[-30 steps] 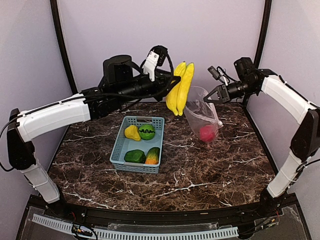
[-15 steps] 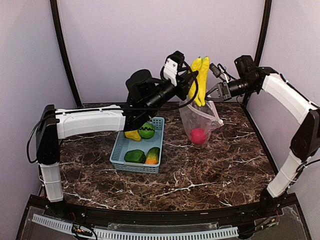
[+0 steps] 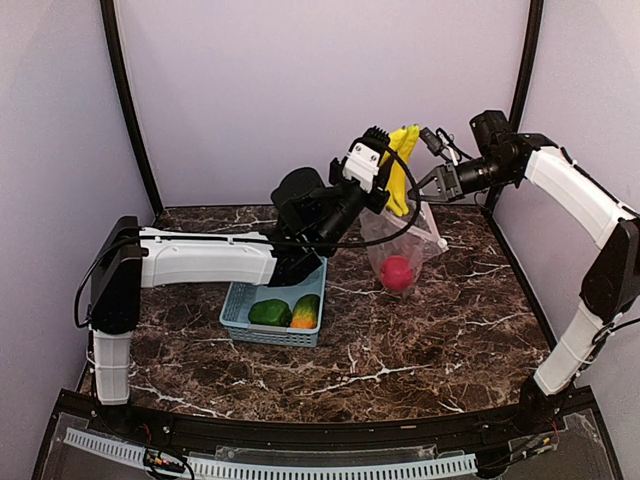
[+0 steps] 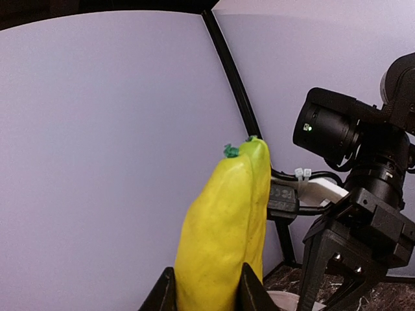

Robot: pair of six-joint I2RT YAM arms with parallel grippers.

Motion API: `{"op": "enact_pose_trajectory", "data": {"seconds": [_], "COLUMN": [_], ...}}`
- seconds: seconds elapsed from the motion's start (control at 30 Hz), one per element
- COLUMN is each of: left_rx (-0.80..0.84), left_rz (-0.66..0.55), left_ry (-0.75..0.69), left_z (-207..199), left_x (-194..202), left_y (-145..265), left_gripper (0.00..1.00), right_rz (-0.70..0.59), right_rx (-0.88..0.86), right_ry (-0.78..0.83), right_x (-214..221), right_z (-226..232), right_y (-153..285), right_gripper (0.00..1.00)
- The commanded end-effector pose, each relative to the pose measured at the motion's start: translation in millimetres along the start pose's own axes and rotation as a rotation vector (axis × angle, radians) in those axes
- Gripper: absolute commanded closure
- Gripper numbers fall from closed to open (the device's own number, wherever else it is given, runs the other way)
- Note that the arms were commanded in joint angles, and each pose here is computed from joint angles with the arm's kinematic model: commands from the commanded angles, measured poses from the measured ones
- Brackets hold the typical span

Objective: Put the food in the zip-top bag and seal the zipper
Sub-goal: Place the fake fruit in the zipper food storage bag, then pick up the fake vegetable from the bin.

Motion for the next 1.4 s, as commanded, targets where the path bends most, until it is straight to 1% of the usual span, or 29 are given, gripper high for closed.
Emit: {"op": "enact_pose_trajectory", "data": {"seconds": [0.0, 0.1, 0.17, 0.2, 0.23, 0.27, 0.3, 0.37, 0.43, 0.5, 0.67, 0.7, 0.73, 0.8, 0.9, 0.97, 1.0, 1.03, 1.13, 1.17, 1.2, 1.23, 1.27, 1.3, 1.33, 1.37], "left_rx": [-0.077, -0.086, -0.082, -0.081, -0.079, -0.076, -0.073, -0.060, -0.043, -0.015, 0.032, 0.043, 0.031, 0.015, -0.015, -0.021, -0.006, -0.017, -0.009, -0.030, -0.017, -0.029, -0.012, -0.013, -0.007, -0.053], "left_rz": [0.001, 0.014, 0.022, 0.024, 0.028, 0.028, 0.028, 0.024, 0.017, 0.007, -0.020, -0.001, 0.002, 0.047, 0.151, 0.233, 0.302, 0.339, 0.529, 0.574, 0.659, 0.697, 0.794, 0.839, 0.948, 0.992], "left_ry": [-0.027, -0.036, -0.039, -0.038, -0.032, -0.027, -0.020, -0.011, -0.003, 0.007, 0.042, 0.042, 0.059, 0.064, 0.038, 0.009, -0.019, -0.030, -0.081, -0.053, -0.064, -0.012, -0.023, 0.029, 0.012, 0.055], "left_z": [8, 7, 5, 5, 4, 3, 3, 2, 1, -1, 4, 4, 13, 24, 42, 49, 48, 53, 57, 60, 61, 63, 65, 64, 66, 69], "left_x": [2, 9, 14, 15, 18, 18, 18, 15, 9, 1, -31, -33, -43, -47, -47, -39, -27, -23, 12, 20, 36, 41, 58, 64, 80, 85], "left_y": [7, 11, 13, 13, 14, 14, 14, 13, 11, 10, 17, 19, 23, 31, 51, 64, 70, 78, 105, 114, 125, 133, 146, 152, 167, 170], "left_gripper": [0.75, 0.74, 0.67, 0.57, 0.52, 0.42, 0.39, 0.26, 0.22, 0.19, 0.13, 0.12, 0.12, 0.11, 0.10, 0.09, 0.09, 0.09, 0.07, 0.07, 0.06, 0.06, 0.04, 0.04, 0.04, 0.03], "right_rz": [-0.053, -0.060, -0.062, -0.063, -0.062, -0.062, -0.063, -0.065, -0.066, -0.067, -0.064, -0.062, -0.062, -0.060, -0.063, -0.070, -0.076, -0.085, -0.114, -0.122, -0.128, -0.131, -0.133, -0.135, -0.137, -0.139], "right_rx": [0.008, 0.001, -0.013, -0.016, -0.016, -0.013, -0.011, -0.012, -0.015, -0.011, 0.011, 0.014, 0.021, 0.037, 0.060, 0.081, 0.096, 0.113, 0.173, 0.189, 0.207, 0.227, 0.244, 0.252, 0.252, 0.242], "right_ry": [0.017, 0.008, 0.004, 0.002, 0.001, 0.002, 0.001, 0.000, -0.001, 0.001, 0.009, 0.011, 0.016, 0.024, 0.034, 0.041, 0.047, 0.053, 0.084, 0.098, 0.111, 0.127, 0.140, 0.154, 0.159, 0.155], "right_x": [-14, -15, -15, -15, -15, -15, -15, -15, -16, -16, -14, -14, -14, -13, -13, -15, -16, -18, -26, -28, -30, -31, -31, -30, -28, -25], "right_z": [1, -1, -2, -2, -2, -3, -3, -4, -4, -5, -9, -10, -11, -13, -18, -23, -26, -28, -35, -36, -37, -37, -37, -37, -37, -37], "right_y": [12, 14, 14, 14, 14, 13, 14, 14, 14, 14, 13, 12, 12, 12, 14, 18, 22, 26, 41, 45, 49, 52, 53, 54, 53, 51], "right_gripper": [1.00, 1.00, 1.00, 1.00, 1.00, 1.00, 1.00, 1.00, 1.00, 1.00, 1.00, 1.00, 1.00, 1.00, 1.00, 1.00, 1.00, 1.00, 1.00, 1.00, 1.00, 1.00, 1.00, 1.00, 1.00, 1.00]}}
Point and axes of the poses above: each gripper's point midway between its finger pads, its own y axis back along the fingers, its own z axis along the line the jaws close on, x = y × z, the point moved 4 cm from there along y, back along the fingers
